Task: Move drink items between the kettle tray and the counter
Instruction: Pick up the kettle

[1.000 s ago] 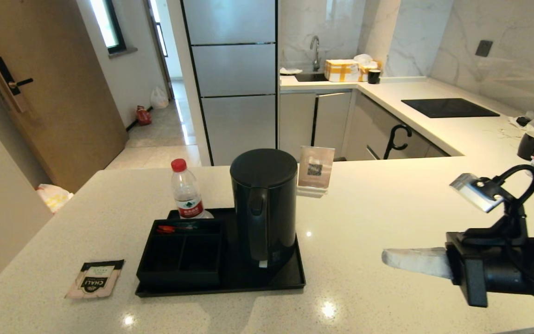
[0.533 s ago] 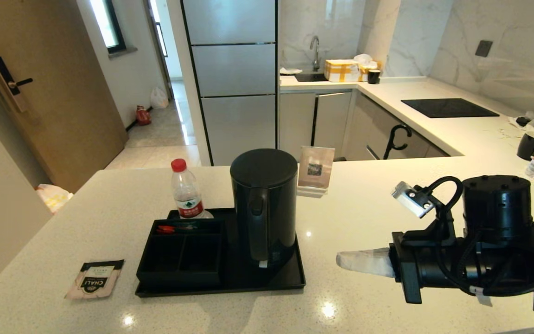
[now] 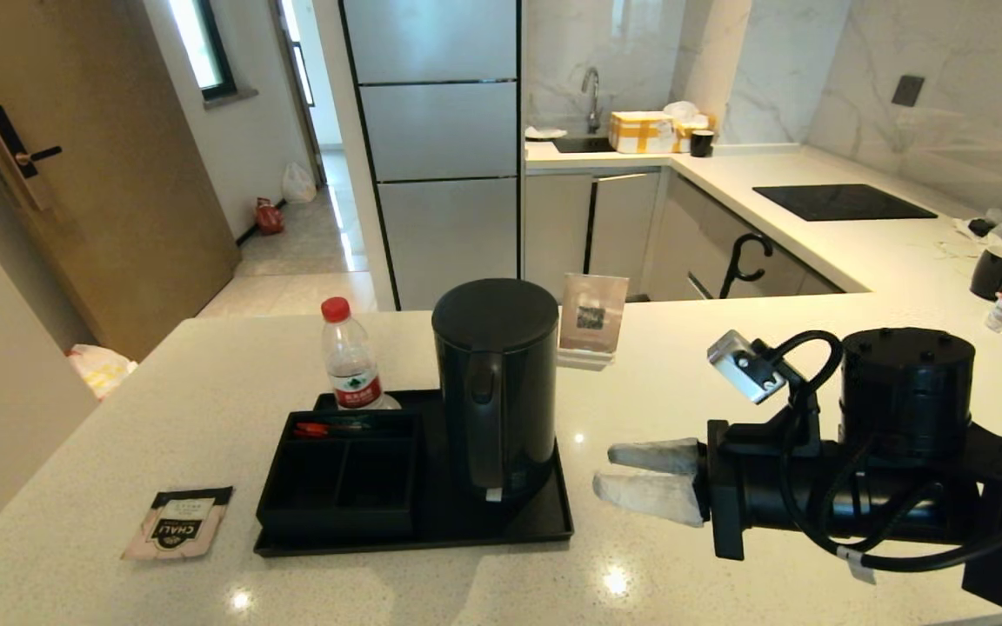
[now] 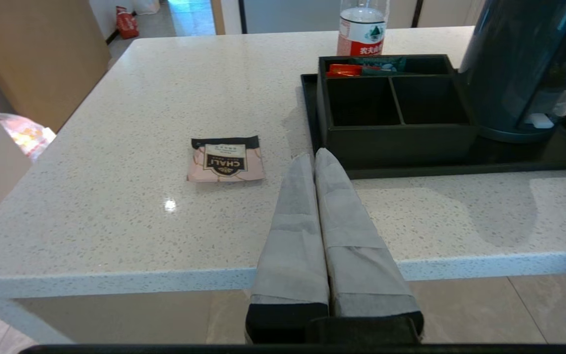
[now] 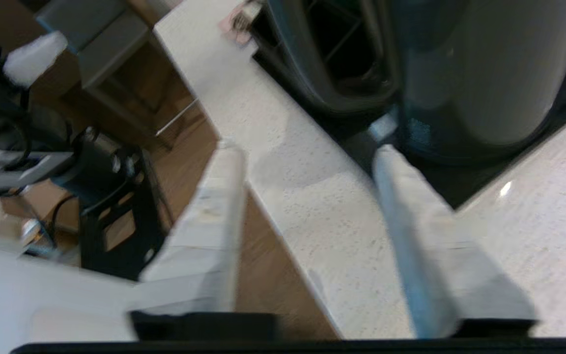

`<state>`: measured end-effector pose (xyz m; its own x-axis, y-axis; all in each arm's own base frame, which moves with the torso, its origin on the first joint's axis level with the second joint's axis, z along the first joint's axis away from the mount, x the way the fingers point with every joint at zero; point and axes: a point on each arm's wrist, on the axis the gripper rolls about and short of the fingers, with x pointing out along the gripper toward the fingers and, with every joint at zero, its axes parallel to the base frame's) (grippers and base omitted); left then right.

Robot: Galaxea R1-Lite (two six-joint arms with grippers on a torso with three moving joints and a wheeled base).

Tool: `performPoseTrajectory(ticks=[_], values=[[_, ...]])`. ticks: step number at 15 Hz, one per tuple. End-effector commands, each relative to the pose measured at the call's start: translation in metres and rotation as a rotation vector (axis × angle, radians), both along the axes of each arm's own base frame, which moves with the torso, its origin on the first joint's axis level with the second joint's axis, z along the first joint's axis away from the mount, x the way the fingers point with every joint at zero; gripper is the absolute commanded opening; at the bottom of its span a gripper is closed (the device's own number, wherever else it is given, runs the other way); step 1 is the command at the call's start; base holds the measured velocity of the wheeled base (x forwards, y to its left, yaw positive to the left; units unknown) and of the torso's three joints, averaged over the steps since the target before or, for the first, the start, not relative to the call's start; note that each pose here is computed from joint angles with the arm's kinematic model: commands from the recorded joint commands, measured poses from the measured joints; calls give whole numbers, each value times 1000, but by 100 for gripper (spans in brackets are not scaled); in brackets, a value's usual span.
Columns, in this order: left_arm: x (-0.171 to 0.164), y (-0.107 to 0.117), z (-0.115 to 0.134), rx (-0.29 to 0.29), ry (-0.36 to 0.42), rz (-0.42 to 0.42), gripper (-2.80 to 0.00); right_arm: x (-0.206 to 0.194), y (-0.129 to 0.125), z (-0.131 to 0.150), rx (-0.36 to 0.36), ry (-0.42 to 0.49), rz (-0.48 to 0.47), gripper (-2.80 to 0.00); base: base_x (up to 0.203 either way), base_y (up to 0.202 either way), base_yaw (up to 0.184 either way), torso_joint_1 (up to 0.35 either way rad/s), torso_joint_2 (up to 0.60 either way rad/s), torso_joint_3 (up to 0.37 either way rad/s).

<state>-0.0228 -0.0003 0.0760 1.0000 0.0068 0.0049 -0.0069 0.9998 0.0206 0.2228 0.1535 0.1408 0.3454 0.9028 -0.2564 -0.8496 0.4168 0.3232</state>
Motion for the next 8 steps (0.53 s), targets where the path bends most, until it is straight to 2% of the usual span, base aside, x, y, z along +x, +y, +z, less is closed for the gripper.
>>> performPoseTrajectory(ticks=[1,3,5,8], values=[[0,0,0,1,-1,1,-280,5,15,-2,4,-14,21,0,0,0,0,0,0,0],[0,0,0,1,-1,1,-280,5,16,-2,5,-15,23,0,0,0,0,0,0,0],[0,0,0,1,-1,-1,-280,9,32,-5,7,-32,63,0,0,0,0,0,0,0],[0,0,0,1,-1,-1,-280,9,32,-4,8,-35,64,0,0,0,0,0,0,0]])
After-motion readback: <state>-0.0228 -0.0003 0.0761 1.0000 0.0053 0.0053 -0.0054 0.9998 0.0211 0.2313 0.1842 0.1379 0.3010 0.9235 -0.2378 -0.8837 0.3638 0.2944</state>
